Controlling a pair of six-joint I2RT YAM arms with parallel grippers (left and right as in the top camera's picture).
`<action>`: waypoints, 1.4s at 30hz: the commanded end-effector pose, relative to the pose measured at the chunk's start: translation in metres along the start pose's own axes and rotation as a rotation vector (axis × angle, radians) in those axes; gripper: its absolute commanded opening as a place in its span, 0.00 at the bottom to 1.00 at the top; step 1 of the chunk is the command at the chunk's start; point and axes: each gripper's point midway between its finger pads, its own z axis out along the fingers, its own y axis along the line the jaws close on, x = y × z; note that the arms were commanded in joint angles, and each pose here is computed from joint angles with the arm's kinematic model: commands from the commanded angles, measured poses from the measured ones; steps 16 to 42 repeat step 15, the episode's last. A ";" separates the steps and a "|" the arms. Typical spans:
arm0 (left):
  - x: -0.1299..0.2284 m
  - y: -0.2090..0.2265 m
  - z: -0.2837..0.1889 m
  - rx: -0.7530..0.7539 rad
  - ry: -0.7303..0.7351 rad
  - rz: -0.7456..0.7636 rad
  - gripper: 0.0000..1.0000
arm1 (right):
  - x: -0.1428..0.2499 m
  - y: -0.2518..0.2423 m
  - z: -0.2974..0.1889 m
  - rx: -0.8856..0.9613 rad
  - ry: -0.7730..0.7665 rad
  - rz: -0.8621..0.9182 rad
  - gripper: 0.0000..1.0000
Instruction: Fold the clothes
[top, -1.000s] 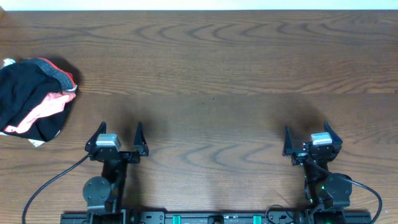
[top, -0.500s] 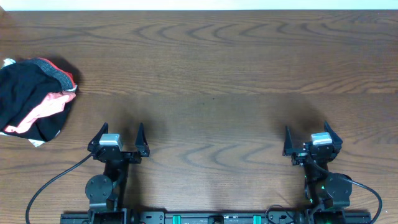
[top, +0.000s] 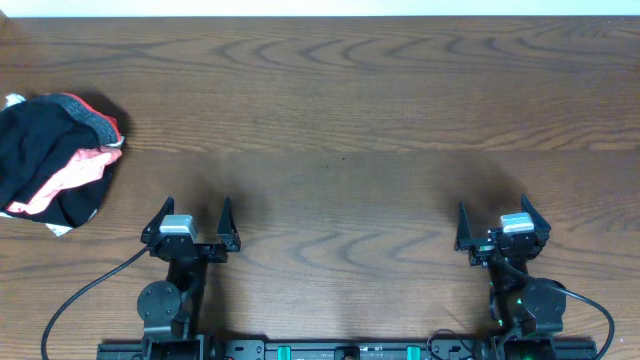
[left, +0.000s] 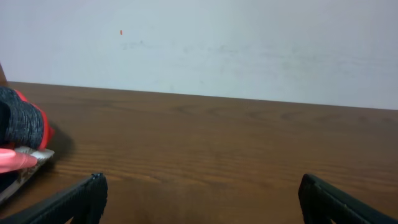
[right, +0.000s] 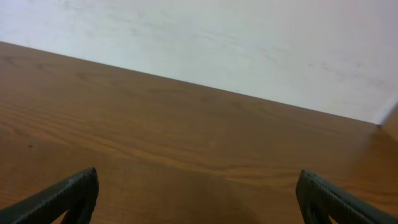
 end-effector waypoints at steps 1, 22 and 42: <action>-0.002 0.001 0.000 -0.007 -0.009 0.011 0.98 | 0.001 -0.003 0.000 0.013 0.002 -0.014 0.99; 0.028 0.003 -0.002 -0.017 0.110 0.001 0.98 | 0.001 -0.003 0.000 0.013 0.002 -0.014 0.99; 0.028 0.003 -0.002 -0.017 0.110 0.001 0.98 | 0.001 -0.003 0.000 0.013 0.002 -0.014 0.99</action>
